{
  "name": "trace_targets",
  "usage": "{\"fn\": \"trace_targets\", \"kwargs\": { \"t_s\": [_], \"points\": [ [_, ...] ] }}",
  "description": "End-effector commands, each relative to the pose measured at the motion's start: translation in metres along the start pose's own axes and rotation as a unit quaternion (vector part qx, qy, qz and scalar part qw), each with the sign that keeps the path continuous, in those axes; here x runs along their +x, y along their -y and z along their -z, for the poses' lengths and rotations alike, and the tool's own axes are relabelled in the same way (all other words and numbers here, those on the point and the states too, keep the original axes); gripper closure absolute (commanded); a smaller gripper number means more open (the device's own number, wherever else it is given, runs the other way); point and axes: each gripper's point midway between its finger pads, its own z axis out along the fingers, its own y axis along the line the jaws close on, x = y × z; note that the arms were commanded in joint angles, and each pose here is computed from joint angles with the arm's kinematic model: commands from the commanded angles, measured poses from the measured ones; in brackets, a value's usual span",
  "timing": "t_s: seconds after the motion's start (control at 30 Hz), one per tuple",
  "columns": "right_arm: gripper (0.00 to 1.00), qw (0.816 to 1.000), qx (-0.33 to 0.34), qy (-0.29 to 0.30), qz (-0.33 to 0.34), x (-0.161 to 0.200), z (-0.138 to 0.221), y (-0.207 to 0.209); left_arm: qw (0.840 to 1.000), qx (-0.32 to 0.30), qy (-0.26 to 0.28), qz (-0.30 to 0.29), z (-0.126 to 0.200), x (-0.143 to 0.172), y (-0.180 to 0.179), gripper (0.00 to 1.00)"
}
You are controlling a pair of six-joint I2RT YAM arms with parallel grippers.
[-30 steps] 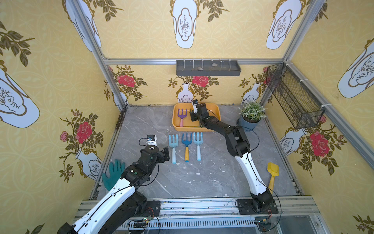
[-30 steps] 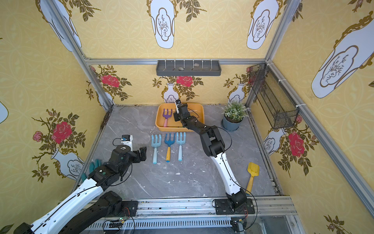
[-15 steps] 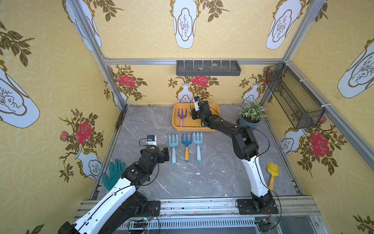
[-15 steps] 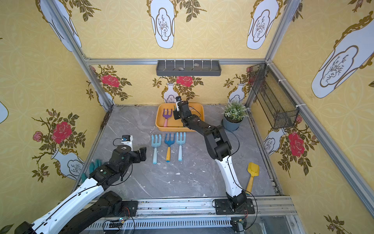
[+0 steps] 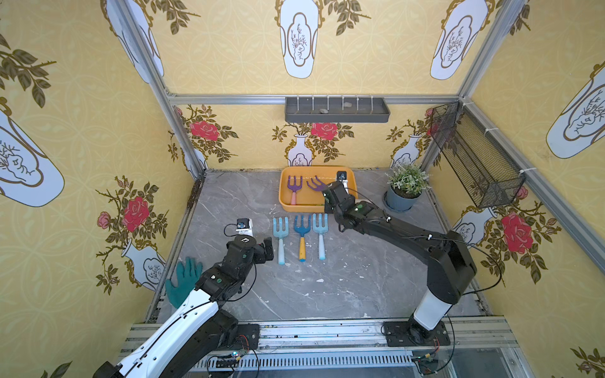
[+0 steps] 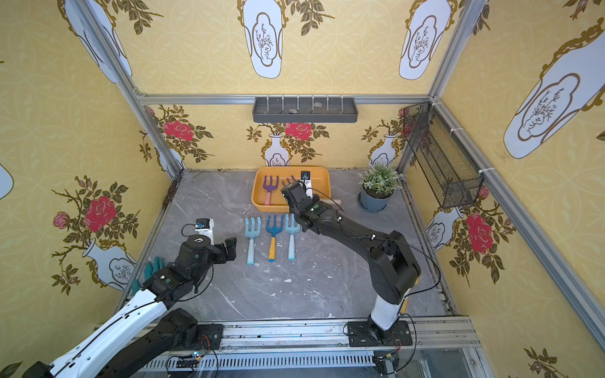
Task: Take the hand rake out of the storage box
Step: Place the rake at the center of the board.
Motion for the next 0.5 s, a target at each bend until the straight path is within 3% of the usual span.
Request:
{"fn": "trace_targets", "kwargs": {
  "t_s": [0.0, 0.17, 0.3, 0.43, 0.47],
  "points": [
    [1.00, 0.997, 0.052, -0.043, -0.027, 0.049, 0.013, 0.034, 1.000, 0.016, 0.001, 0.005, -0.001, 0.001, 0.005, 0.00],
    [1.00, 0.990, 0.060, -0.123, -0.032, 0.116, 0.001, 0.038, 1.000, 0.030, -0.003, 0.005, -0.001, 0.002, 0.010, 0.00],
    [1.00, 0.987, 0.048, -0.151, -0.029, 0.138, -0.015, 0.031, 0.999, 0.038, -0.010, 0.005, -0.003, 0.005, 0.013, 0.00],
    [1.00, 0.982, -0.009, -0.182, -0.041, 0.148, -0.026, 0.016, 0.999, 0.041, -0.014, 0.006, -0.003, 0.007, 0.014, 0.00],
    [0.94, 0.981, -0.019, -0.187, -0.040, 0.149, -0.026, 0.012, 0.999, 0.042, -0.014, 0.006, -0.003, 0.007, 0.014, 0.00]
  ]
}}
